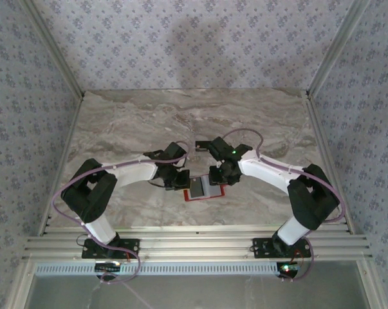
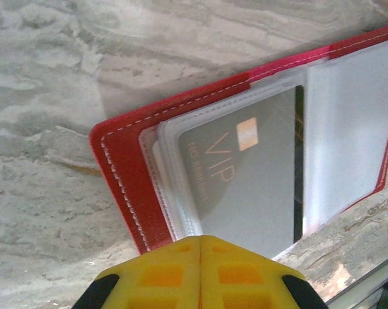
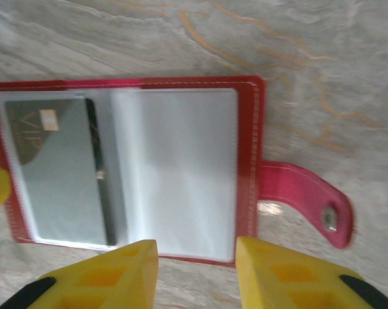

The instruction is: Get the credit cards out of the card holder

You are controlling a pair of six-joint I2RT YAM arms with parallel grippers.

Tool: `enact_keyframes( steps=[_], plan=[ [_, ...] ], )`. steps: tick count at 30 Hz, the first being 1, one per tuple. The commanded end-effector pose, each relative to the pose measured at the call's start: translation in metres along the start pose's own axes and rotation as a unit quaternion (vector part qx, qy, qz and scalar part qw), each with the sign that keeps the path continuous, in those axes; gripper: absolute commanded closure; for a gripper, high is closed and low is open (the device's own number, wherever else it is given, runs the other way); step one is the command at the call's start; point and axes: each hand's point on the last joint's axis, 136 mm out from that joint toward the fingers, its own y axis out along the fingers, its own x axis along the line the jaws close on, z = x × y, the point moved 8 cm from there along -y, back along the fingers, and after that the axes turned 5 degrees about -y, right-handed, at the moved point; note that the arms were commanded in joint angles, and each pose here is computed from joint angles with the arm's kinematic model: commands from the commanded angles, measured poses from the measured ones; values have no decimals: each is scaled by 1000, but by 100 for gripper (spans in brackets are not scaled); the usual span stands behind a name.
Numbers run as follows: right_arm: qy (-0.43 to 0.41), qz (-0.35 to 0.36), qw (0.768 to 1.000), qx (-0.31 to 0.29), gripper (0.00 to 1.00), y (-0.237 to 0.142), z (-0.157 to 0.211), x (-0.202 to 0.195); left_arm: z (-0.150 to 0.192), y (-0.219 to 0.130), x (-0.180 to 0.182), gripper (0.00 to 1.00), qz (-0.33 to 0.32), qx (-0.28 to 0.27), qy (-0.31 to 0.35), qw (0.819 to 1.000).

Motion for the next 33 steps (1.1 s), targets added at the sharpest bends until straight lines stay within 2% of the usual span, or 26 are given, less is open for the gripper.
enact_keyframes(
  steps=[1, 6, 17, 26, 33],
  plan=[
    [10, -87, 996, -5, 66, 5, -5, 13, -1, -3, -6, 91, -4, 2, 12, 1000],
    [16, -119, 993, 7, 71, 16, -4, 18, -3, 2, -7, 92, -5, 6, 13, 1000],
    [36, -99, 994, 41, 73, 38, 15, 8, -7, 11, -6, 92, -12, 13, 11, 1000],
    [39, -100, 993, 51, 73, 41, 30, 11, -9, 10, -9, 92, -10, 9, 15, 1000],
    [37, -110, 993, 35, 73, 32, 26, 17, -8, 6, -10, 92, -8, 8, 16, 1000]
  ],
)
